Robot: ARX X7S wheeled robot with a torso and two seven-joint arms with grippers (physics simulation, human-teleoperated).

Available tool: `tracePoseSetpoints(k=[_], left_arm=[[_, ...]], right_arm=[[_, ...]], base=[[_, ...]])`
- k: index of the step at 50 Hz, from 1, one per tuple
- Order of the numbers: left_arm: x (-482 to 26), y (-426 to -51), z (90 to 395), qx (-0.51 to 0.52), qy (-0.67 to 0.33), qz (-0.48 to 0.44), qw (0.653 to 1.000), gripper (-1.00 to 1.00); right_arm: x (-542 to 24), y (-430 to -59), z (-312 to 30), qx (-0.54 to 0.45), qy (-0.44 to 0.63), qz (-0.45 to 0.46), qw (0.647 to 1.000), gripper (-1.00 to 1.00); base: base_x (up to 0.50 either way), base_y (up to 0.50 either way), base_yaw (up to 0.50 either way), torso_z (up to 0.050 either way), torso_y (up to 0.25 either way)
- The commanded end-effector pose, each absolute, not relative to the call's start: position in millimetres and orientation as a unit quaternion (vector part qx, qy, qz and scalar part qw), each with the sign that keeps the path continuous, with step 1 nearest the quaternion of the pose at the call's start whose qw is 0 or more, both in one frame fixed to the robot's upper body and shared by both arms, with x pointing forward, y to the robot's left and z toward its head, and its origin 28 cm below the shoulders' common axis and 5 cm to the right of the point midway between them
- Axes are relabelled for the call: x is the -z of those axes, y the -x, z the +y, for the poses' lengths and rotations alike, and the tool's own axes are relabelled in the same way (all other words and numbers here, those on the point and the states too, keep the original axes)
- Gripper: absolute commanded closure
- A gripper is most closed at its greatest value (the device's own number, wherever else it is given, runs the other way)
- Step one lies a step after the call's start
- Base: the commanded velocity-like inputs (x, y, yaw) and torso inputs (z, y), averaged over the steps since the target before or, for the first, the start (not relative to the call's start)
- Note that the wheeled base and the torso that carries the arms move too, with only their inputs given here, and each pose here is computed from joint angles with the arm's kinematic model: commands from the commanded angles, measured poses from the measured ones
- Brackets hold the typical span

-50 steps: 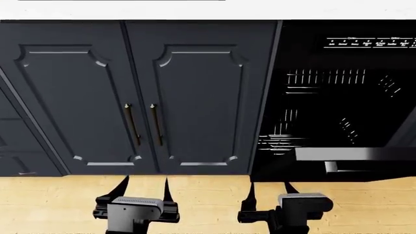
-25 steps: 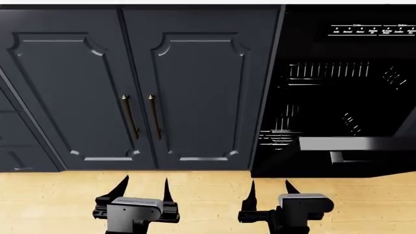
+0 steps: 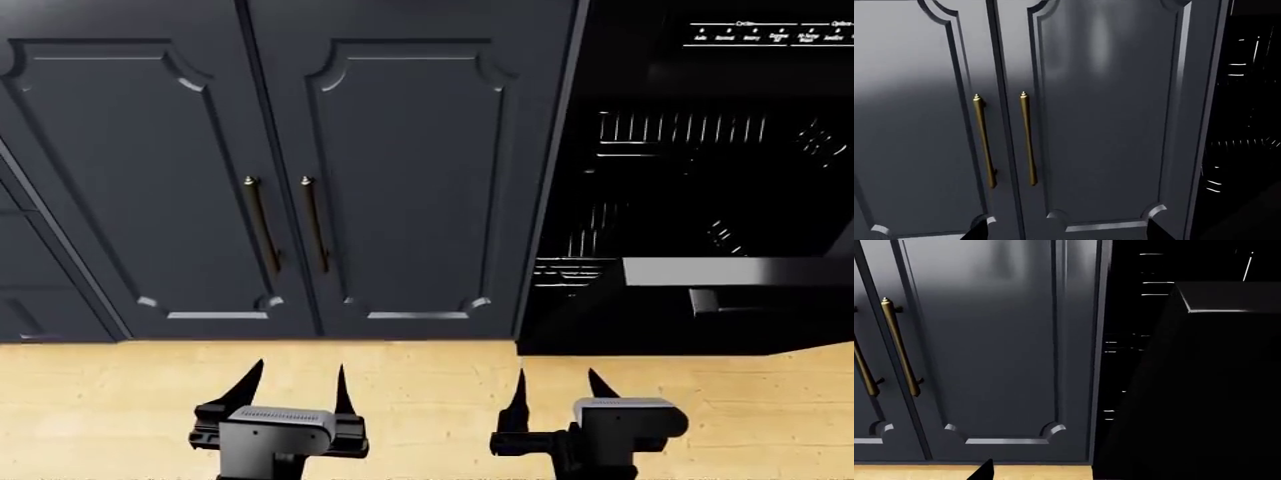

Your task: Close the dishwasher door

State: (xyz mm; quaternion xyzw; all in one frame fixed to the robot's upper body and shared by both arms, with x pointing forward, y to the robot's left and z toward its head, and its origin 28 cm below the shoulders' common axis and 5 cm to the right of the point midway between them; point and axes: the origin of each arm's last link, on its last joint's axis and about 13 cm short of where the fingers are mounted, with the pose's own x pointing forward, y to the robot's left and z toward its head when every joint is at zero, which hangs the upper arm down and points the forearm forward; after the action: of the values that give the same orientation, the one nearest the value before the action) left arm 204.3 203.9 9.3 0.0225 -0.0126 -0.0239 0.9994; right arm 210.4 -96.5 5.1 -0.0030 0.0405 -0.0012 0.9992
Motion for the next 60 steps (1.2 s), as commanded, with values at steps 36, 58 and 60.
tracePoseSetpoints(k=[36,58,60], left_arm=[[-9.2,-203.8,203.4,0.023,-0.029,-0.020,0.999,-1.00],[-9.3,-202.7,203.4,0.018,-0.030,-0.030,0.999,-1.00],[-9.4,-202.7,203.5,0.018,-0.029,-0.031,0.999,-1.00]], right_arm=[[-5.1,-210.3,-96.8,0.005,0.004,0.039,0.999,-1.00],[-5.0,-209.9,-96.8,0.008,0.009,0.034,0.999,-1.00],[-5.0,-209.9,-96.7,0.008,0.010,0.034,0.999,-1.00]], base=[[0.00,0.00,0.00,-0.050,0.000],[0.00,0.00,0.00,-0.050,0.000],[0.00,0.00,0.00,-0.050,0.000]])
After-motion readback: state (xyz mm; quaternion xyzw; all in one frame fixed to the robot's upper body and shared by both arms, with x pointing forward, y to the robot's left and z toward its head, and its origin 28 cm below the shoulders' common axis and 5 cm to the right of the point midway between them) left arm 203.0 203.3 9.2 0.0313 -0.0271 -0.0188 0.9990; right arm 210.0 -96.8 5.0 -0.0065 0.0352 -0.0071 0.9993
